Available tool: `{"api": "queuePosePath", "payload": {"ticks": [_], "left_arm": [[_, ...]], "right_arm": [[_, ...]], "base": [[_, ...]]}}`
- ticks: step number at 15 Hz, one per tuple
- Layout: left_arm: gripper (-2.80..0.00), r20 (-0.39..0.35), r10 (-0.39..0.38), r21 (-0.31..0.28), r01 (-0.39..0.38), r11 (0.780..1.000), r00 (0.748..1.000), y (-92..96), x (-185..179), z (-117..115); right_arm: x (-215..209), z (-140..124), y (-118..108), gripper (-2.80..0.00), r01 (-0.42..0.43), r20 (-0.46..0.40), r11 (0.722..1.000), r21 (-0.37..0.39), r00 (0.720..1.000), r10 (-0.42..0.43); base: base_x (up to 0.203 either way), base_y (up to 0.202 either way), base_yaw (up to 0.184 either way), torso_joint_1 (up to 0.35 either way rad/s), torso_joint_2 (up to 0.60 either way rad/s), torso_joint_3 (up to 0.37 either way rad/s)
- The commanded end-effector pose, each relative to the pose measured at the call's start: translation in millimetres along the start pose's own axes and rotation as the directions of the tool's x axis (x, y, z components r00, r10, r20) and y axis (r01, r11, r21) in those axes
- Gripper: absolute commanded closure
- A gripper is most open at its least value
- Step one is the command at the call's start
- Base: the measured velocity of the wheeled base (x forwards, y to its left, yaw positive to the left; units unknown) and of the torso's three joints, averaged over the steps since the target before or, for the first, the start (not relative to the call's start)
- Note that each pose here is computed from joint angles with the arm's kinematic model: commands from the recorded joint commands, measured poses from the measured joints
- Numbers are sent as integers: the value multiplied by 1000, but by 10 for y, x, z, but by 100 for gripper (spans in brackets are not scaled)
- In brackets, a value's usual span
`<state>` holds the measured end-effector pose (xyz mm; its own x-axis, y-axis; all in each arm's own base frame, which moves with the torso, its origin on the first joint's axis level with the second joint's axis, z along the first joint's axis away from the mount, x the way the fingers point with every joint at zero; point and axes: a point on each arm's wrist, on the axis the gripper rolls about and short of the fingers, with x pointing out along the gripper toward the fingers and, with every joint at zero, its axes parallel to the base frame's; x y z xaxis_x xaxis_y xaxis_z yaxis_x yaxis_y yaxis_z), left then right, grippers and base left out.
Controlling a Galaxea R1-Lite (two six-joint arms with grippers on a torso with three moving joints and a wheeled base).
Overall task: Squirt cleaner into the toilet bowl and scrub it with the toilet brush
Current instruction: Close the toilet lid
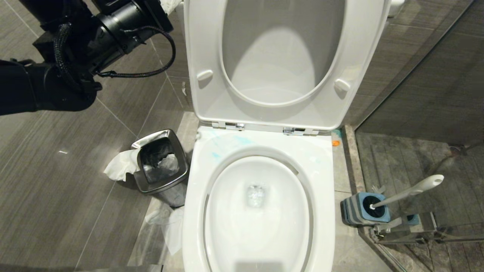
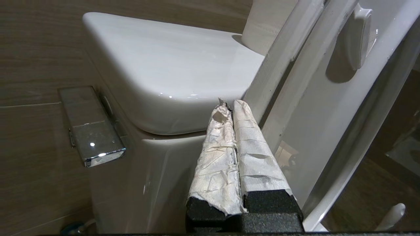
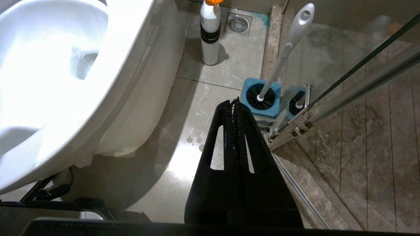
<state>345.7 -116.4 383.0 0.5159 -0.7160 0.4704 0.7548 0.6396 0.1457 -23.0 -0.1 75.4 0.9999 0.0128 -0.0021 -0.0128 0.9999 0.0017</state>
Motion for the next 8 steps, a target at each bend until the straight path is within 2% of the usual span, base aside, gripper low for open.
{"api": "queuePosePath", "payload": {"ticks": [1, 5, 8], "left_arm": [[0, 45, 7, 15, -8, 1000, 999, -16, 18, 25], [0, 68, 34, 16, -35, 999, 997, -20, 22, 35], [0, 68, 23, 11, -23, 1000, 997, -79, 63, 2]], "right_arm": [[0, 1, 0, 0, -1, -1, 1000, 0, 1000, 1], [1, 0, 0, 0, -1, -1, 1000, 0, 1000, 1], [1, -1, 0, 0, -1, -2, 1000, 0, 1000, 1]], "base": [[0, 0, 0, 0, 0, 0], [0, 0, 0, 0, 0, 0], [0, 0, 0, 0, 0, 0]]}}
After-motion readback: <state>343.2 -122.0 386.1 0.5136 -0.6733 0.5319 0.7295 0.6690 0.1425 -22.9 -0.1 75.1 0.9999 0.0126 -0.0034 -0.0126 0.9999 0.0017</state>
